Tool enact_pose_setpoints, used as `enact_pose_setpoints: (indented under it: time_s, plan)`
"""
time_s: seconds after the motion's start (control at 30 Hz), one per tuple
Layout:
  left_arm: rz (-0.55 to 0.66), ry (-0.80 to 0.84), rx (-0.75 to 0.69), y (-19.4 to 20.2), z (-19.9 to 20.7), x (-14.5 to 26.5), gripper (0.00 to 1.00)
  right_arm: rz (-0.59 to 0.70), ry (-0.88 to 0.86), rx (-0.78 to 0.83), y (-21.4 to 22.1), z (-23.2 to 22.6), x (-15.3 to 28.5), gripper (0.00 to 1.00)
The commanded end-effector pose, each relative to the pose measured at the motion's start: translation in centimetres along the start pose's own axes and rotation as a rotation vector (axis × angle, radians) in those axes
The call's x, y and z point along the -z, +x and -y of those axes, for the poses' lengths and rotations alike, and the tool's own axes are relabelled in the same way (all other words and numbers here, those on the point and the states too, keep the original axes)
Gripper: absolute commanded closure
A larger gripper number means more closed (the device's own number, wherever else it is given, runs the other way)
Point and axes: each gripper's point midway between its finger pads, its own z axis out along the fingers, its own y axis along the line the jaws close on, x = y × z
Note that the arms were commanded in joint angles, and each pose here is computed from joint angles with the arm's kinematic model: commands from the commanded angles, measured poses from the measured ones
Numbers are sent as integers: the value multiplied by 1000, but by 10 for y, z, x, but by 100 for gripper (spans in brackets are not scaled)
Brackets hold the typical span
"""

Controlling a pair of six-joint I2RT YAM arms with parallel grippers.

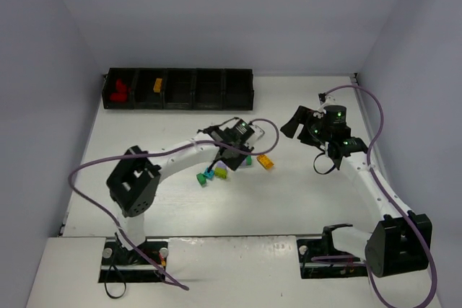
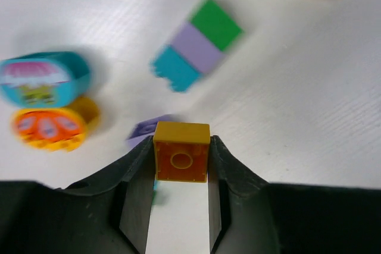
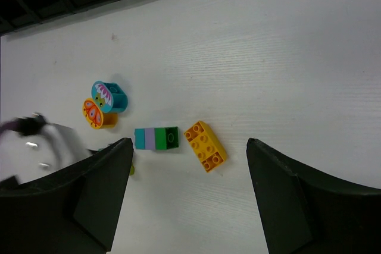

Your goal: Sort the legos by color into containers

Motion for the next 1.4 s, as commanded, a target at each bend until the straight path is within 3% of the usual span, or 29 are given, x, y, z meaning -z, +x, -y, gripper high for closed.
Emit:
enact_pose_setpoints:
  time_s: [0.0,0.1,0.17,0.33,0.53,0.63,0.73,0.83,0.97,1.07,1.2,1.37]
  plan:
    - [311,-127,176,-70,-76,91,93,68,-51,7,-21,-16,7,27]
    - [423,-224,278,-86,-136,117,92,62,-54,5,-21,-17,6,27]
    - [479,-317,373,-91,-198,131,92,59,-53,4,-20,-17,5,27]
    - [528,-499,593,-82,-329,135,92,50,-53,7,-19,-16,2,26]
    - [615,-601,782,-82,-431,141,90,31,-48,-2,-15,-13,-2,26]
    - [633,-588,833,-82,-462,122,90,23,-49,0,-13,-12,-3,26]
    - [653,-585,842,-87,-478,113,86,11,-51,5,-10,-12,-5,26]
    - [657,-587,857,-87,-491,105,77,6,-48,5,-10,-10,-7,26]
    - [656,-595,858,-86,-498,100,48,6,-51,8,-9,-11,-6,25]
    - [659,-588,848,-86,-495,103,39,0,-50,6,-9,-10,-8,25]
    - [668,-504,798,-91,-474,111,35,-3,-59,16,-12,-13,-10,25]
    - [643,-309,601,-97,-391,126,30,-12,-84,39,-15,-20,-13,25]
